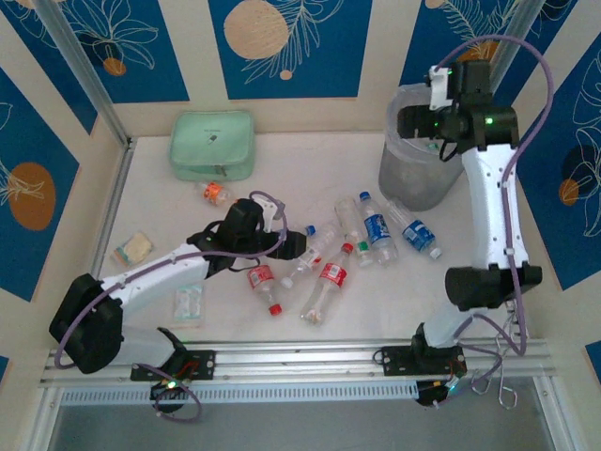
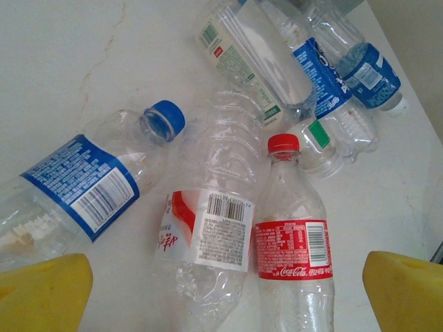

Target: Put the plastic bottles in the bin

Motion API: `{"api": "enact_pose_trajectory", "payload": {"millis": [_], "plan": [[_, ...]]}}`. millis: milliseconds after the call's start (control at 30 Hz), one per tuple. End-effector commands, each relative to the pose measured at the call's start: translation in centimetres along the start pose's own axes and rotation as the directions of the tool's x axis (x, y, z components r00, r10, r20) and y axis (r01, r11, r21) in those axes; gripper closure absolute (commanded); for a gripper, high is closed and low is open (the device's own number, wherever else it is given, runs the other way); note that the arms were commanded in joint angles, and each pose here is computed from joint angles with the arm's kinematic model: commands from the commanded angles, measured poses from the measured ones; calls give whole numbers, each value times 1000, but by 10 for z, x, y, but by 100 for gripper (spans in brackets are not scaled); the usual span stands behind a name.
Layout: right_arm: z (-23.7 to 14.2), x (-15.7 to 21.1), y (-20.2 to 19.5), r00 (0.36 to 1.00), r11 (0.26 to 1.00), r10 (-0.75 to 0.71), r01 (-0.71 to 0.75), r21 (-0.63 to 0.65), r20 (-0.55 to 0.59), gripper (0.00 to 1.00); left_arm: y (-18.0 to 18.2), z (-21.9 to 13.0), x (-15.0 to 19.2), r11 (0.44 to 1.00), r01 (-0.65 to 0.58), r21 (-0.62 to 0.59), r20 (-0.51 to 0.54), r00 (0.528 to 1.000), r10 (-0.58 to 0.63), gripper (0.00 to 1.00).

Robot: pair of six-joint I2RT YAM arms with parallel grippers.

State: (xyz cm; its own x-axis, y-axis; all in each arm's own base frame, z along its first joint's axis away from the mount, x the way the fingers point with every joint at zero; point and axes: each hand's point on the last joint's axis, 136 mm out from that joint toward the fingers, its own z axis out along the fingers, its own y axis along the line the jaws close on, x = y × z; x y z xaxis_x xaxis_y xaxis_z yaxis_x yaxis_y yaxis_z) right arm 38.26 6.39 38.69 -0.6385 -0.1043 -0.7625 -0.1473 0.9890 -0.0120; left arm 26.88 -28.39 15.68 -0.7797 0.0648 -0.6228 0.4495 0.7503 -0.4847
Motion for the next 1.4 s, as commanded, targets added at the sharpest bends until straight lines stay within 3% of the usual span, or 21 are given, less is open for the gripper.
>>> {"api": "enact_pose_trajectory", "payload": {"millis": [0,100,200,333,533,700,933,1367], "plan": [[-11,24,30,1000,999,10,-12,-53,-29,8,10,-6,5,998,-13,-54,0,1000,13,0],[-5,59,64,993,987,-15,-4,-163,-119,8,26,-9,5,992,30,-126,18,999,-28,0],[18,109,87,963,972,-18,-46,-229,-270,16,44,-14,4,978,101,-185,60,994,-91,0],[54,170,98,887,969,-29,-88,-230,-461,22,64,-26,5,958,180,-224,118,980,-157,0],[108,216,93,803,976,-2,-127,-174,-596,20,77,-36,27,945,203,-258,72,979,-190,0],[139,224,88,775,977,11,-142,-156,-632,18,90,-35,59,925,219,-310,-5,973,-232,0],[170,227,91,758,977,16,-149,-150,-652,25,97,-32,79,916,264,-303,-12,960,-281,0],[207,244,89,709,986,27,-137,-100,-705,18,100,-25,105,911,301,-281,-36,946,-324,0]]}}
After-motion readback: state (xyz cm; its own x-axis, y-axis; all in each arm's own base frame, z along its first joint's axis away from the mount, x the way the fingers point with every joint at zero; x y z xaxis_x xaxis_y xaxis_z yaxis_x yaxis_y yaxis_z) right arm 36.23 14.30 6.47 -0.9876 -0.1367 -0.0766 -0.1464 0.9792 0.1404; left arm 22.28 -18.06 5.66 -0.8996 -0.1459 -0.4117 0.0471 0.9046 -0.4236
